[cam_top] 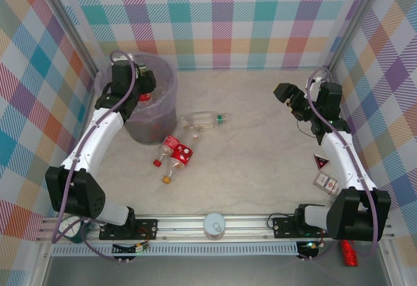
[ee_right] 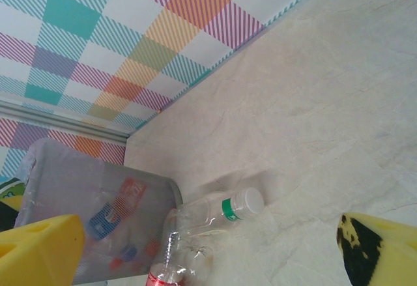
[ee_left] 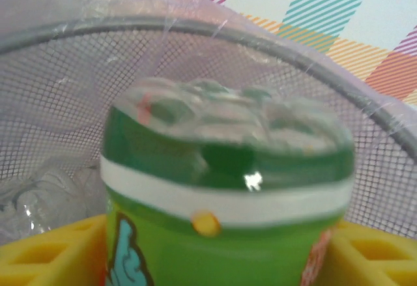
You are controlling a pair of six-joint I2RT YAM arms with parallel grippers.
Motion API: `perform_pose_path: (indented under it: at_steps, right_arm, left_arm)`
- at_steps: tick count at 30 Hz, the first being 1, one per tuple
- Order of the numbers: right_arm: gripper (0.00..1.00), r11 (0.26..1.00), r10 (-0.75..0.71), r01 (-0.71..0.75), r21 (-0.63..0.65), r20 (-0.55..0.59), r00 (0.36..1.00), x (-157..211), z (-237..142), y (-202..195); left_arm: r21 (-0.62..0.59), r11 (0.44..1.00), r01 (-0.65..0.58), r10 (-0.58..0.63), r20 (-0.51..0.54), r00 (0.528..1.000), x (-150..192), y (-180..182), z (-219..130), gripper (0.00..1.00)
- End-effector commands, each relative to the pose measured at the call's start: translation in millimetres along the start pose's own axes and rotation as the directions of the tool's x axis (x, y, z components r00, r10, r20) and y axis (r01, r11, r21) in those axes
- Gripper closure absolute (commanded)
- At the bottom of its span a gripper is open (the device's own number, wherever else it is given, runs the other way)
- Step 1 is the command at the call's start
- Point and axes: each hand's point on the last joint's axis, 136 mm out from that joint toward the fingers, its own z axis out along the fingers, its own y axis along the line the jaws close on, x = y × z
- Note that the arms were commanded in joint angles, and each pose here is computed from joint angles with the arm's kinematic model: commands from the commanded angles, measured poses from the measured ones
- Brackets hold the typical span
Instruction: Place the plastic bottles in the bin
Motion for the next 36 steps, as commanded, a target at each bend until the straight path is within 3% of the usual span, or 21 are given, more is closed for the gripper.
perform_pose_path:
  at_steps: [1,13,23,36]
  right_arm:
    - [0.01,0.999,-0.045,0.045,-0.027,-0.006,0.999,-4.6,0.2,10.8]
    - [0.01,0.998,-0.046,0.045,-0.035,-0.014,0.999,-5.5,2.3,12.4]
    - [0.01,0.997,-0.068,0.068,-0.038,-0.011,0.998,-5.6,-7.4,21.0]
    - [0.01,0.995,-0.086,0.085,-0.048,-0.019,0.996,-4.4,-10.7,25.6]
  left_arm:
    - [0.000,1.000,-0.016,0.016,-0.001,1.000,-9.0,1.1,-1.8,0.19]
    - [0.007,0.999,-0.047,0.047,0.006,0.999,-27.7,-2.4,-17.2,0.03]
    - [0.033,0.998,-0.060,0.062,-0.046,0.997,-42.3,-10.0,-40.4,0.00]
    - [0.035,0.992,-0.123,0.120,0.085,0.989,-93.8,-35.4,-104.5,0.00]
